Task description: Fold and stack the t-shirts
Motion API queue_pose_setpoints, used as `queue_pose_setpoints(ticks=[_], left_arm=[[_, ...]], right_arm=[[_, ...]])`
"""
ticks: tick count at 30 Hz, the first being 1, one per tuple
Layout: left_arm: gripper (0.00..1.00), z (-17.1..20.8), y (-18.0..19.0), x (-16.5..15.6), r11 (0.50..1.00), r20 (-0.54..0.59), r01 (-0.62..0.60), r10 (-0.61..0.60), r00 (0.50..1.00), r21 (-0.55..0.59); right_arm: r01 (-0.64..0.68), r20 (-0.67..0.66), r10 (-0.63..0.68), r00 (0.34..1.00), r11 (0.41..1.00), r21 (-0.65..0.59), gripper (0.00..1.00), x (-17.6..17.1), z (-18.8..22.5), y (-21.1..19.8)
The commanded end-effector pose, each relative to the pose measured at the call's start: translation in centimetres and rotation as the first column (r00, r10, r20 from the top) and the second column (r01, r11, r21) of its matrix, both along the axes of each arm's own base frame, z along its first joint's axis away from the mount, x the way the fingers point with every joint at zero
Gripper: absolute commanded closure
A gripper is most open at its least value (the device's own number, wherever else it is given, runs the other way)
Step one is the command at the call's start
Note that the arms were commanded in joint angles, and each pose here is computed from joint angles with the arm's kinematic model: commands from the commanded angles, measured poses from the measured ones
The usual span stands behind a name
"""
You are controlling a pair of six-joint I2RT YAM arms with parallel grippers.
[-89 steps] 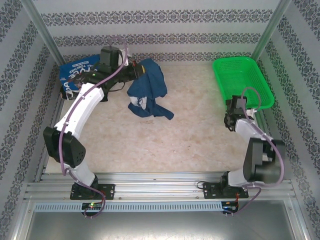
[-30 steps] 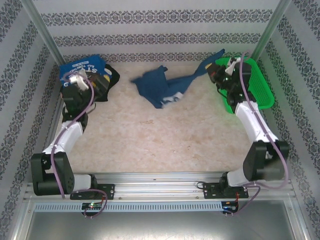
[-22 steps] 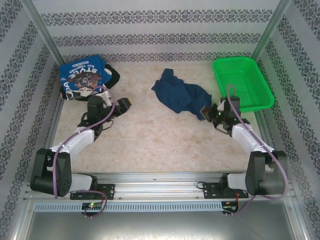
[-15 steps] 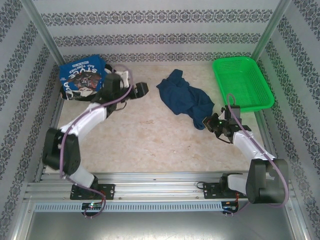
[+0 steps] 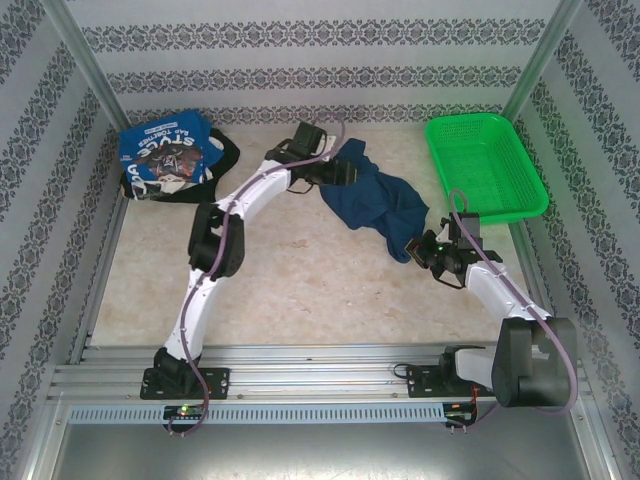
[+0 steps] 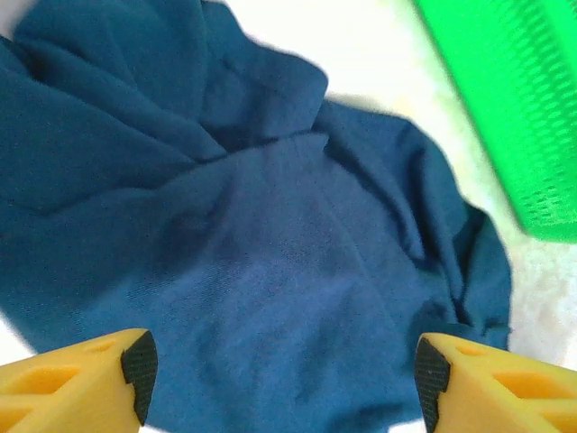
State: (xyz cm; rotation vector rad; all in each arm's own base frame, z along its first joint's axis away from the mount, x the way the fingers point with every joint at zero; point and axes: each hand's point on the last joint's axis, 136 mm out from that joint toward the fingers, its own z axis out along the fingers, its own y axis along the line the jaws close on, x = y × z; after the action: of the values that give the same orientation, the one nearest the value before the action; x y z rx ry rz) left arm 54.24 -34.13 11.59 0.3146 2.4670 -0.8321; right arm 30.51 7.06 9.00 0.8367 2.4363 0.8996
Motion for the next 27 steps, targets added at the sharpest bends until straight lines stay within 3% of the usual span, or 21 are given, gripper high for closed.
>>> queue_pose_setpoints(ticks=[1, 3, 6, 10, 11, 18, 22, 27], left_arm=[[0.27, -3.8, 0.2, -1.1, 0.995, -0.105, -0.003, 0.013, 0.994, 0.098], [0.33, -6.0, 0.4, -1.2, 0.993, -0.149, -0.025, 0.042, 0.988, 0.118], [0.49, -8.2, 1.7, -1.2, 0.981, -0.17, -0.046, 0.078, 0.982, 0.188], [0.86, -8.0, 4.7, -1.1, 0.962, -0.159, -0.094, 0.138, 0.978, 0.258], [0.9, -7.5, 5.4, -1.3, 0.96, -0.145, -0.112, 0.153, 0.977, 0.257], [0.94, -0.2, 8.7, -4.5, 0.961, 0.07, -0.265, 0.26, 0.963, 0.076], [0.92, -0.1, 10.4, -8.7, 0.948, 0.062, -0.318, 0.319, 0.946, -0.027], [0.91, -2.9, 12.5, -14.0, 0.924, -0.007, -0.374, 0.375, 0.927, -0.082]], right_arm=[[-0.007, 0.013, 0.007, 1.0, 1.0, -0.016, 1.0, 0.0, 0.5, -0.3], [-0.004, 0.021, 0.004, 1.0, 1.0, -0.016, 1.0, 0.3, 0.8, -0.3], [-0.002, 0.037, 0.003, 0.999, 1.0, -0.015, 1.0, 1.0, 1.5, -0.3], [-0.008, 0.062, 0.009, 0.998, 1.0, -0.019, 1.0, 1.9, 2.3, -0.1], [-0.01, 0.064, 0.011, 0.998, 1.0, -0.021, 1.0, 2.0, 2.4, 0.0], [-0.015, 0.074, 0.017, 0.997, 0.999, -0.03, 1.0, 2.8, 2.4, 0.3], [-0.011, 0.062, 0.014, 0.998, 0.999, -0.043, 1.0, 3.1, 1.8, 0.2], [0.01, 0.032, -0.008, 0.999, 0.998, -0.064, 1.0, 3.2, 0.8, -0.1]])
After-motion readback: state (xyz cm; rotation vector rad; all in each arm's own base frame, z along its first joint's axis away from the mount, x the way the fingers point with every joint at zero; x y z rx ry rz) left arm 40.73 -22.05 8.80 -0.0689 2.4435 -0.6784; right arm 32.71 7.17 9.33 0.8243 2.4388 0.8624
